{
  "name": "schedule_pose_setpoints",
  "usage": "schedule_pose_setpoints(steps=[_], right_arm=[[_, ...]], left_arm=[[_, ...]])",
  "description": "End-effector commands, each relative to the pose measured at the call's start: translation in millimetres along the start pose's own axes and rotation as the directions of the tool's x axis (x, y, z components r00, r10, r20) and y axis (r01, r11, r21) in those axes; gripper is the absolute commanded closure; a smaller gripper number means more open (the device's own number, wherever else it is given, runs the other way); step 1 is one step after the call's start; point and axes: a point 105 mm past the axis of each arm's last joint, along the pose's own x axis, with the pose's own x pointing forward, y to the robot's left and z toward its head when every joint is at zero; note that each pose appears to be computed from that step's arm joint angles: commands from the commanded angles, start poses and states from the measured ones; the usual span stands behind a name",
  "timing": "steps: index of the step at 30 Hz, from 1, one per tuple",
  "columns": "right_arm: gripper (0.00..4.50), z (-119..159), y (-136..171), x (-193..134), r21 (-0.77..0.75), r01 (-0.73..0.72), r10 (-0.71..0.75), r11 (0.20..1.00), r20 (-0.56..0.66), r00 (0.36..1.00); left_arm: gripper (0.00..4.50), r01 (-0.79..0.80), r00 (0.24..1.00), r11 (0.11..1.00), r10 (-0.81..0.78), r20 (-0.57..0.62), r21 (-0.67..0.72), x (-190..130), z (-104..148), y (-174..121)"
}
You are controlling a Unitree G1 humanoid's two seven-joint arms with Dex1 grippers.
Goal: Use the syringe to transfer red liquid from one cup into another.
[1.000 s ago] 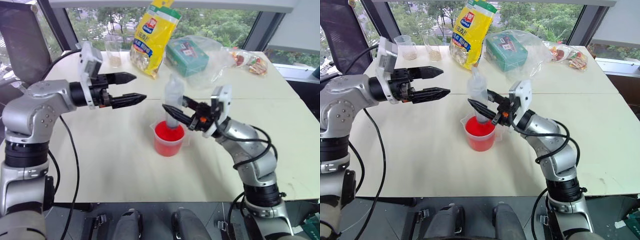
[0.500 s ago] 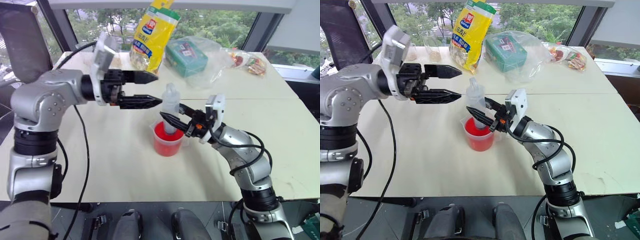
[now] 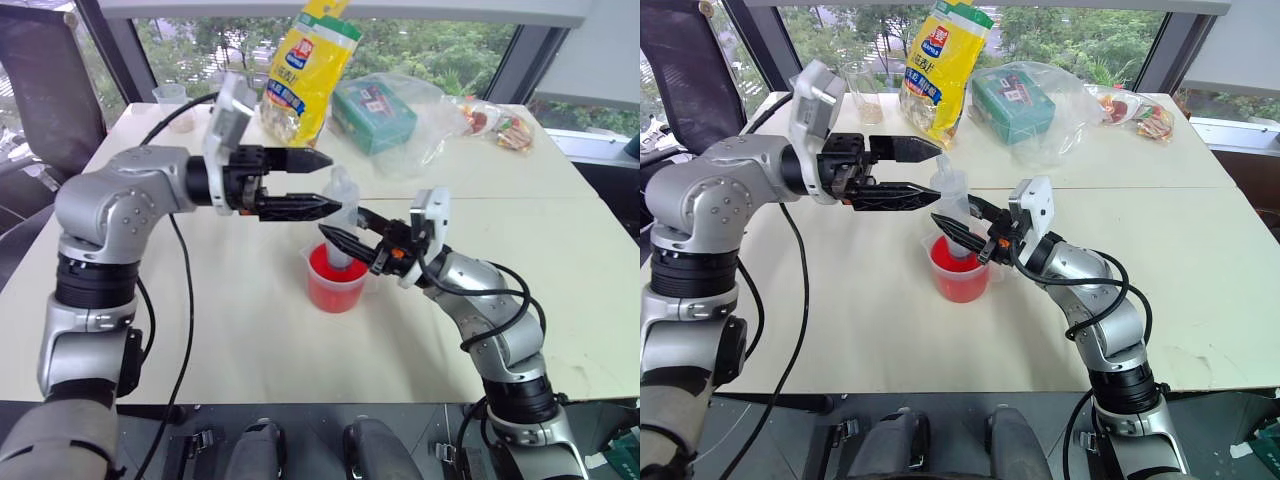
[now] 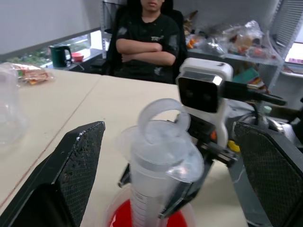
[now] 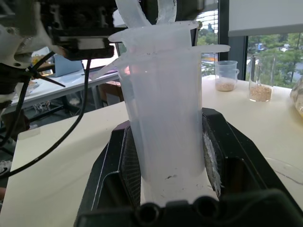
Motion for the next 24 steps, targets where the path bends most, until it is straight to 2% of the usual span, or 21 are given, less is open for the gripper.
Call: schedule_pose_setpoints(steps=[1, 9, 20, 21, 23, 24], right_arm=[[3.09, 17.7, 11.1, 3.5, -0.033, -0.044, 0.045, 0.999, 0.055, 0.997], [3.09, 17.2, 13.2, 2.7, -0.029, -0.05, 0.051, 0.998, 0.045, 0.998], [3.09, 17.2, 14.7, 2.1, -0.031, -0.061, 0.062, 0.998, 0.031, 0.998], [3.09, 17.2, 14.5, 2.2, -0.031, -0.06, 0.061, 0.998, 0.03, 0.998], [3.09, 17.0, 14.5, 1.9, -0.027, -0.059, 0.06, 0.998, 0.028, 0.998], [3.09, 16.9, 14.6, 1.8, -0.026, -0.059, 0.06, 0.998, 0.028, 0.998]], left_arm=[[0.0, -0.035, 0.999, 0.998, 0.035, -0.002, 0.059, -6.1, 7.4, 7.2], [0.0, -0.09, 0.996, 0.993, 0.089, 0.02, 0.07, -16.7, 11.6, 18.2], [0.0, -0.07, 0.995, 0.995, 0.065, 0.076, 0.077, 9.1, 9.0, 19.2], [0.53, -0.067, 0.995, 0.994, 0.061, 0.079, 0.081, 11.1, 9.4, 19.0], [1.28, -0.049, 0.995, 0.996, 0.042, 0.087, 0.08, 15.8, 10.4, 16.7], [1.83, -0.042, 0.995, 0.996, 0.035, 0.088, 0.078, 16.9, 10.7, 15.6]])
